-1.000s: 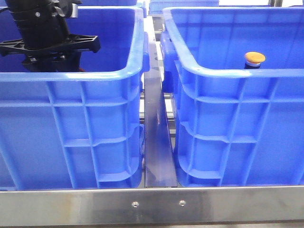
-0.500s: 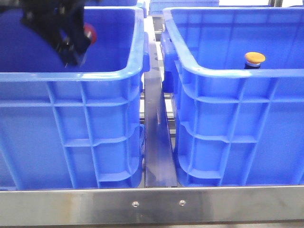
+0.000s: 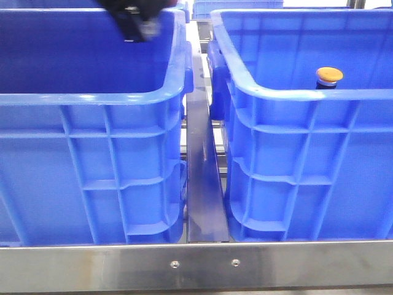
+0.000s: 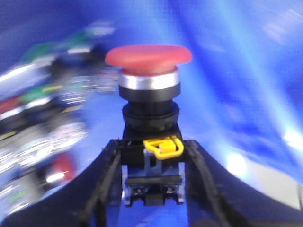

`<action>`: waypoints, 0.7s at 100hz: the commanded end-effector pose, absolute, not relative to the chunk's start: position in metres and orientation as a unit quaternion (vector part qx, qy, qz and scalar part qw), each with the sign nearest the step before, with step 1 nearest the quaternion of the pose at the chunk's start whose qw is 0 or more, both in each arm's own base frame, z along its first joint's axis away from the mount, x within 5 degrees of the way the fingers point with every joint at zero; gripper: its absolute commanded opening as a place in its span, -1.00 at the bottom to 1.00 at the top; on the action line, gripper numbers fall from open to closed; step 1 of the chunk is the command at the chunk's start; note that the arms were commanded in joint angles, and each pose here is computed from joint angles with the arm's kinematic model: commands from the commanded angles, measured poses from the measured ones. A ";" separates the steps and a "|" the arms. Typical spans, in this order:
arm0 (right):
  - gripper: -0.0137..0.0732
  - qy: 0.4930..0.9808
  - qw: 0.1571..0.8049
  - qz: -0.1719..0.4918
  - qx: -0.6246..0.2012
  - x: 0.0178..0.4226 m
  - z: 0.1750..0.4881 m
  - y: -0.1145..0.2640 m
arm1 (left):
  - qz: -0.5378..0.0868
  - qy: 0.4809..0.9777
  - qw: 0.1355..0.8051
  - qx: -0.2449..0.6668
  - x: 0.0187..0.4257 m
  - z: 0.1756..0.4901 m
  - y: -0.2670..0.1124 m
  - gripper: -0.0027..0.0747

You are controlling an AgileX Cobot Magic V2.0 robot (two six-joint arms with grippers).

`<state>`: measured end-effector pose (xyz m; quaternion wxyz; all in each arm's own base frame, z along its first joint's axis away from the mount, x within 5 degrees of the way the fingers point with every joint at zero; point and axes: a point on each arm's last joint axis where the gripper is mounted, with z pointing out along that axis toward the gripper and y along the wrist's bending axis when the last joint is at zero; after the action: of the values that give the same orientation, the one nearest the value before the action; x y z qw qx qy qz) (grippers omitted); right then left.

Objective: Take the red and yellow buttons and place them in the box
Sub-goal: 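Lift the red button toward the divider and grasp its cap with the right gripper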

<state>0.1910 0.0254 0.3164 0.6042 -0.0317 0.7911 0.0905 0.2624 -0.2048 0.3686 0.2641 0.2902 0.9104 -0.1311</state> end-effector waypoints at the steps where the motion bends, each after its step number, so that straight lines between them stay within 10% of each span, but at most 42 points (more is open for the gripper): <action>1: 0.45 0.775 0.625 0.083 -0.025 0.189 0.329 0.023 | -0.165 0.873 0.309 0.339 0.244 0.395 -0.213 -0.61; 30: 0.45 0.783 0.604 0.135 -0.059 0.194 0.339 0.034 | -0.166 0.845 0.310 0.402 0.232 0.395 -0.227 -0.61; 70: 0.45 0.802 0.406 0.433 -0.063 0.234 0.369 0.082 | -0.166 0.845 0.310 0.402 0.232 0.395 -0.227 -0.61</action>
<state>0.2276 0.0731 0.3518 0.4405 -0.0743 0.8210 0.3555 0.2412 -0.2291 0.3688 0.2619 0.4068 0.8638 -0.1406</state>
